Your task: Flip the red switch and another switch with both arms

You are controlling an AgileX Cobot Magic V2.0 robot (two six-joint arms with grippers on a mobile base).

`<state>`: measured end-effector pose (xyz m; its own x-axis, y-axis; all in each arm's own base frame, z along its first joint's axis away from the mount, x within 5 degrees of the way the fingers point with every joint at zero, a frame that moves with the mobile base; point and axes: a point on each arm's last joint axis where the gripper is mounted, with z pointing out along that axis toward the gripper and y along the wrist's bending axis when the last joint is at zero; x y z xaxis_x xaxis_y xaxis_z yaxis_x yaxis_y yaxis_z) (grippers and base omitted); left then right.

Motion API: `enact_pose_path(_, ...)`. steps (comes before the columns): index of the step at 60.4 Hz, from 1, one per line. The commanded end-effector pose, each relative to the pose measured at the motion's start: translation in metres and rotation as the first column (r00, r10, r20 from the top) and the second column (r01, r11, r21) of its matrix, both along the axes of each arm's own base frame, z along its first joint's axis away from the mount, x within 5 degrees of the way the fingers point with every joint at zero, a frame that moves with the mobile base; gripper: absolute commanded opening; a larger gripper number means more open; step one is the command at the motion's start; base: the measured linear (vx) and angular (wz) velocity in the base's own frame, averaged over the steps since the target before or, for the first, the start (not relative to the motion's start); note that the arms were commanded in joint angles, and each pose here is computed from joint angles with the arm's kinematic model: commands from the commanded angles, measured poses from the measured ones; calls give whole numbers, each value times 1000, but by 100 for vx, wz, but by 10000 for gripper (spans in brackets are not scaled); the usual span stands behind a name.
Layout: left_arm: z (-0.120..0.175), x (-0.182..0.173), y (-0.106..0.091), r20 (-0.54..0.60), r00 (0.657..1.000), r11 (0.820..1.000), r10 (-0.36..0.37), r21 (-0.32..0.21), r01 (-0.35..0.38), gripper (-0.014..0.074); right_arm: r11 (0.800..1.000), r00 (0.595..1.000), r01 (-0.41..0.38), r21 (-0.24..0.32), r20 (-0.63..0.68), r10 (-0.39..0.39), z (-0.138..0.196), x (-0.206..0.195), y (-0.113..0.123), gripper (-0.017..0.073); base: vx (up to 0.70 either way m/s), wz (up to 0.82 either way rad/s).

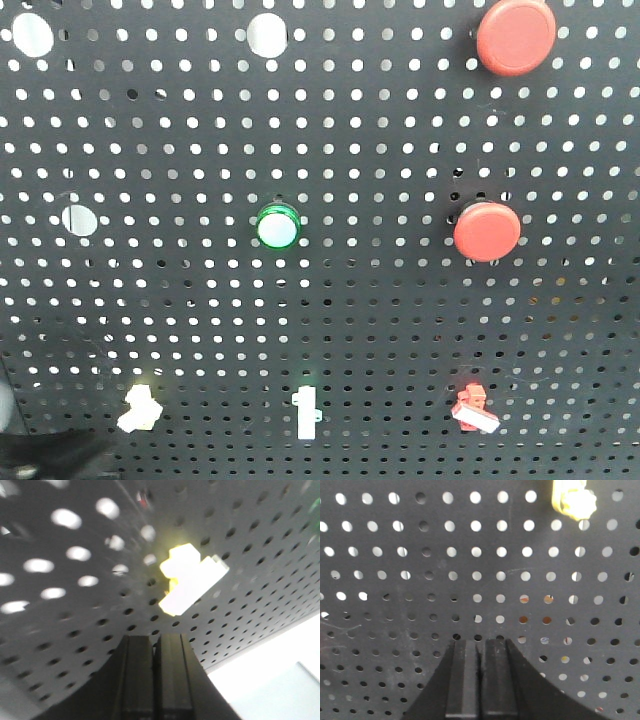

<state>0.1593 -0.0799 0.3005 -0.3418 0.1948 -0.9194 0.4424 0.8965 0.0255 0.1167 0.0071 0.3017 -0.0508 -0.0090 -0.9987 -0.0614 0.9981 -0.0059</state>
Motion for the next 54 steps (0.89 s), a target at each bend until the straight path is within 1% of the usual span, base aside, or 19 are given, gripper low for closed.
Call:
enact_pose_path(1, 23, -4, 1, 104, 995, 997, 0, -78, 8, 2, 1000, 993, -2, 3, 117, 1, 20, 1, 0, -6, 0, 0)
enact_pose_path(4, 26, -7, 2, 126, 992, 996, 0, -90, 11, 2, 1000, 993, -2, 11, 117, 0, 20, 1, 0, -6, 0, 0)
enact_pose_path(6, 30, -10, 4, 149, 989, 995, 0, -100, 15, 2, 999, 994, -2, 45, 112, -3, 19, 1, 0, -6, 0, 0)
enact_pose_path(7, 31, -11, 4, 161, 987, 994, 0, -106, 17, 2, 997, 994, -3, 77, 109, -6, 19, 1, 0, -6, 0, 0)
enact_pose_path(8, 34, -13, 5, 175, 985, 993, 1, -113, 19, 2, 996, 994, -3, 90, 108, -7, 19, 1, 0, -6, 0, 0)
enact_pose_path(9, 35, -14, 5, 187, 982, 993, -1, -115, 23, 2, 992, 994, -5, 126, 107, -9, 20, 1, 0, -6, 0, 0)
enact_pose_path(12, 40, -17, 7, 225, 974, 991, -1, -129, 31, 2, 988, 994, -16, 157, 106, 0, 20, 0, 1, -6, 0, 0)
enact_pose_path(15, 45, -21, 9, 257, 966, 989, 0, -140, 38, 2, 990, 993, -48, 131, 111, 33, 20, 0, 5, -6, 0, 0)
enact_pose_path(20, 48, -26, 11, 275, 961, 989, 1, -142, 39, 2, 991, 984, -123, 62, 138, 113, 22, -1, 14, -6, 0, 0)
enact_pose_path(23, 48, -28, 12, 271, 962, 989, 3, -141, 37, 2, 981, 969, -193, 17, 162, 187, 24, -2, 22, -6, 0, 0)
enact_pose_path(27, 47, -28, 13, 265, 964, 990, 3, -138, 35, 2, 965, 948, -261, -15, 183, 259, 25, -1, 31, -6, 0, 0)
enact_pose_path(30, 47, -28, 13, 265, 964, 990, 3, -138, 35, 2, 950, 933, -312, -10, 187, 308, 25, 0, 38, -6, 0, 0)
enact_pose_path(35, 47, -28, 13, 265, 964, 990, 3, -138, 35, 2, 927, 914, -374, -4, 169, 369, 22, 5, 50, -6, 0, 0)
enact_pose_path(42, 47, -28, 13, 265, 964, 990, 3, -138, 35, 2, 892, 877, -451, -23, 176, 448, 18, 15, 68, -6, 0, 0)
enact_pose_path(49, 47, -28, 13, 264, 964, 990, 3, -137, 34, 2, 869, 852, -495, -17, 187, 489, 22, 26, 82, -6, 0, 0)
enact_pose_path(54, 47, -28, 13, 263, 965, 990, 3, -137, 34, 2, 858, 843, -513, -22, 173, 509, 25, 36, 92, -6, 0, 0)
